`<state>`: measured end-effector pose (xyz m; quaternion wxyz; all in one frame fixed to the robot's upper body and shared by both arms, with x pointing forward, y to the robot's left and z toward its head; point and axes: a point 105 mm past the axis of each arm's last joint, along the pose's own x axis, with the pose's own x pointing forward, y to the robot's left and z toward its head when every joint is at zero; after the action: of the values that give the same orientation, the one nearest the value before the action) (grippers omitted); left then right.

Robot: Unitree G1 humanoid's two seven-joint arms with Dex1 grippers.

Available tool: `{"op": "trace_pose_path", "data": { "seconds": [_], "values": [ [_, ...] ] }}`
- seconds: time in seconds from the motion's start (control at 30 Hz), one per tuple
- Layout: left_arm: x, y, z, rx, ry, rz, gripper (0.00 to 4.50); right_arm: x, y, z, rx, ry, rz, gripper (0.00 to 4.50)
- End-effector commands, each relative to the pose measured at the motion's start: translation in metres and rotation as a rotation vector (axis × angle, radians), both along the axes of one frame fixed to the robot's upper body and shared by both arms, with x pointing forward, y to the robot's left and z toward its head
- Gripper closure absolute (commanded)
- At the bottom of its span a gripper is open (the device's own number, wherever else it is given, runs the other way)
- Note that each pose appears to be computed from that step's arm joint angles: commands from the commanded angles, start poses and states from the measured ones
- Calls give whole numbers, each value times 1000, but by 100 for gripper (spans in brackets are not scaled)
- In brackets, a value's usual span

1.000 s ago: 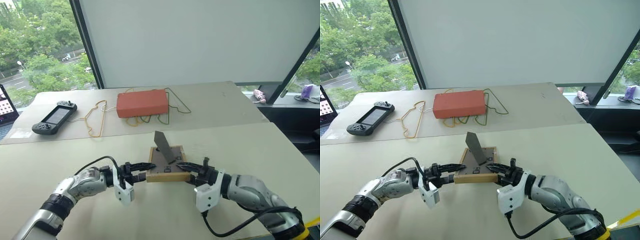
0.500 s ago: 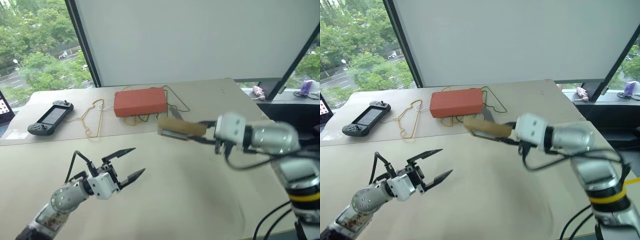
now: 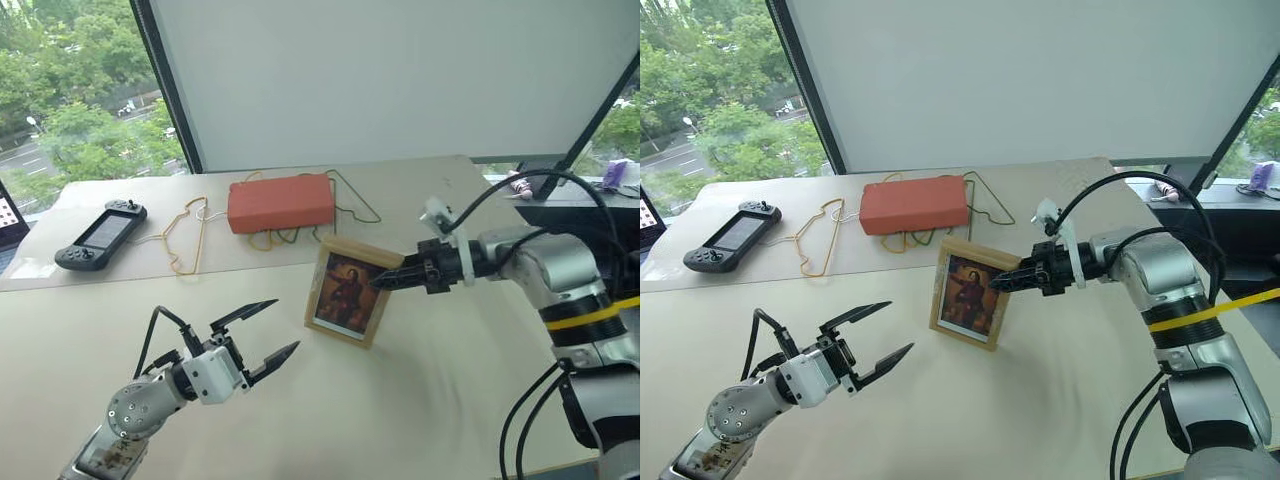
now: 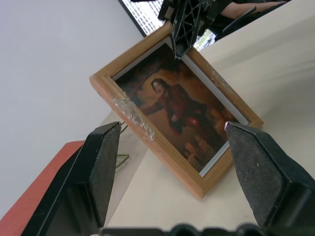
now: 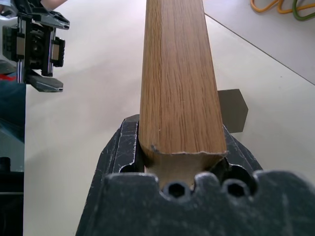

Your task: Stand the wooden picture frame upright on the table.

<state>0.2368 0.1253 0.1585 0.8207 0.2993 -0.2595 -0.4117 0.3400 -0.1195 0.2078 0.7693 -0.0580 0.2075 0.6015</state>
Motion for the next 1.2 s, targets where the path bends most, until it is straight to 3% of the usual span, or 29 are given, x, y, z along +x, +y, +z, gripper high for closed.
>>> {"op": "trace_pose_path", "data": {
  "seconds": [0.03,0.17,0.2,0.27,0.37,0.47,0.57,0.67,0.77,0.83,0.9,1.0,1.2],
  "values": [
    [-3,-1,12,-14,-41,-5,78,2,3,-14,-35,30,9,226],
    [1,-4,15,-19,-42,-3,78,1,0,-8,-17,43,-6,108],
    [2,-4,15,-19,-41,-2,78,1,-2,-4,-4,44,-15,60],
    [4,-5,14,-20,-35,-1,78,1,-10,8,36,41,-54,13],
    [12,1,8,-32,25,33,78,-8,-34,15,87,48,-133,13],
    [25,11,-1,-88,165,112,78,-28,-61,-1,56,51,-234,13],
    [29,17,-10,-172,322,176,78,-60,-72,-33,2,74,-312,13],
    [32,25,-18,-210,409,258,78,-74,-69,-57,-37,27,-418,13],
    [43,37,-23,-347,485,436,78,-63,-74,-73,-65,-189,-746,13],
    [52,47,-29,-453,530,573,78,-53,-97,-65,-16,-354,-1081,13],
    [59,55,-36,-544,569,682,78,-58,-104,-62,-20,-473,-1233,13],
    [69,58,-42,-591,562,777,78,-63,-96,-64,45,-564,-1355,13],
    [81,71,-49,-633,545,887,78,-58,-81,-85,67,-582,-1341,13]
  ]
}}
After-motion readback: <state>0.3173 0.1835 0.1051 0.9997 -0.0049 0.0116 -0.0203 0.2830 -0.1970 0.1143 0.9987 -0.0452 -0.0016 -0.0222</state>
